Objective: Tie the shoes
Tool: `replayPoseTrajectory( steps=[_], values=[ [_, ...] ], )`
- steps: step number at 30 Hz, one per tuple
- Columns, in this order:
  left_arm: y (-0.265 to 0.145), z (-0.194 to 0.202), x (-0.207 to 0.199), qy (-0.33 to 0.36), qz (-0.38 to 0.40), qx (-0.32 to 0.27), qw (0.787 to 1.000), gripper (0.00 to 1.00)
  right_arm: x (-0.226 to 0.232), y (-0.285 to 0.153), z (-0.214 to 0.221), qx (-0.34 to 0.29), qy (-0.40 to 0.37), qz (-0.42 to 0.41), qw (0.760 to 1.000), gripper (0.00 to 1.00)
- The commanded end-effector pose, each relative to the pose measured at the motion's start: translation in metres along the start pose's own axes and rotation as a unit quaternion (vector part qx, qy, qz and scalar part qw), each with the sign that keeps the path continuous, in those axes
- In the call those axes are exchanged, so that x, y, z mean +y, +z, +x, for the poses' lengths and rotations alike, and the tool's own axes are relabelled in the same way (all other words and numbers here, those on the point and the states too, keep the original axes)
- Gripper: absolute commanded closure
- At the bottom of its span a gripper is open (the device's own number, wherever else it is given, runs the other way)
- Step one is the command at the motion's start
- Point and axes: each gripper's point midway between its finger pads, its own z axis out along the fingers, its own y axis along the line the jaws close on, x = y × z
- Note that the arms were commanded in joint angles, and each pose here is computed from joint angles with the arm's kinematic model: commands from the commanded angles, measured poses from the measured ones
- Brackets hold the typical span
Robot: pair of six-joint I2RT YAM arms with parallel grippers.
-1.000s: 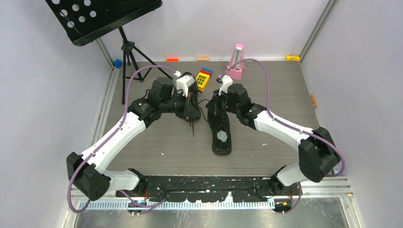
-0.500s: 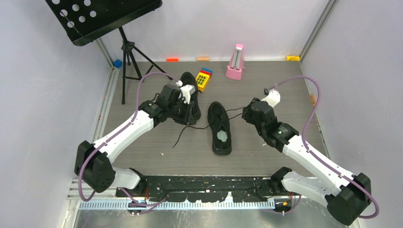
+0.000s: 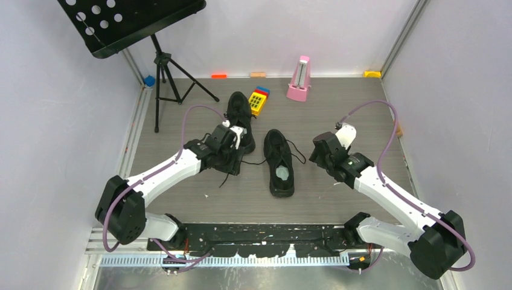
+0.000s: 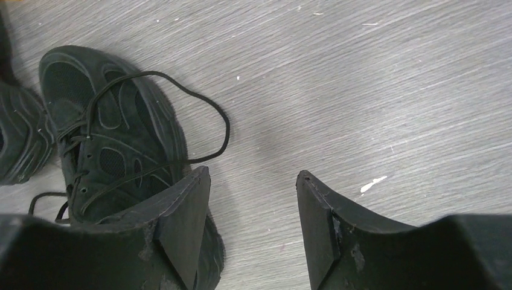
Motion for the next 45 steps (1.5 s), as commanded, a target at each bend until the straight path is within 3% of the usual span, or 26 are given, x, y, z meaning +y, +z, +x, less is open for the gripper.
replayPoseTrajectory(
  steps=[1, 7, 11, 16, 25, 28, 31, 36, 42, 45],
  values=[
    [0.005, -0.014, 0.017, 0.03, -0.067, -0.025, 0.997, 0.45, 0.016, -0.015, -0.017, -0.003, -0.021, -0.046, 0.999, 0.39],
    [0.031, -0.021, 0.015, 0.052, -0.077, -0.006, 0.996, 0.41, 0.021, -0.025, -0.019, -0.004, -0.029, -0.078, 0.997, 0.3],
    [0.052, -0.021, 0.013, 0.049, -0.077, 0.014, 0.996, 0.41, 0.016, -0.026, -0.023, -0.006, -0.025, -0.071, 0.997, 0.29],
    [0.072, -0.014, 0.025, 0.035, -0.113, 0.038, 0.992, 0.45, 0.014, -0.026, -0.025, -0.001, -0.03, -0.066, 0.997, 0.29],
    [0.08, 0.004, 0.047, -0.038, -0.103, 0.073, 0.991, 0.58, 0.011, -0.017, -0.025, 0.012, -0.033, -0.054, 0.998, 0.29],
    [0.078, 0.012, 0.052, -0.053, -0.096, 0.08, 0.991, 0.75, 0.016, -0.005, -0.018, 0.045, -0.035, -0.05, 0.997, 0.29],
    [0.073, 0.018, 0.056, -0.058, -0.096, 0.083, 0.99, 1.0, 0.024, 0.009, -0.012, 0.076, -0.01, -0.053, 0.996, 0.29],
    [0.054, 0.012, 0.058, -0.064, -0.105, 0.051, 0.991, 1.0, 0.043, 0.034, -0.014, 0.105, -0.004, -0.074, 0.992, 0.29],
    [0.009, -0.007, 0.053, -0.073, -0.091, -0.026, 0.993, 1.0, 0.076, 0.059, 0.003, 0.172, -0.13, -0.142, 0.966, 0.34],
    [-0.004, -0.012, 0.045, -0.072, -0.068, -0.044, 0.994, 1.0, 0.074, 0.074, 0.01, 0.201, -0.173, -0.121, 0.957, 0.32]
  ],
)
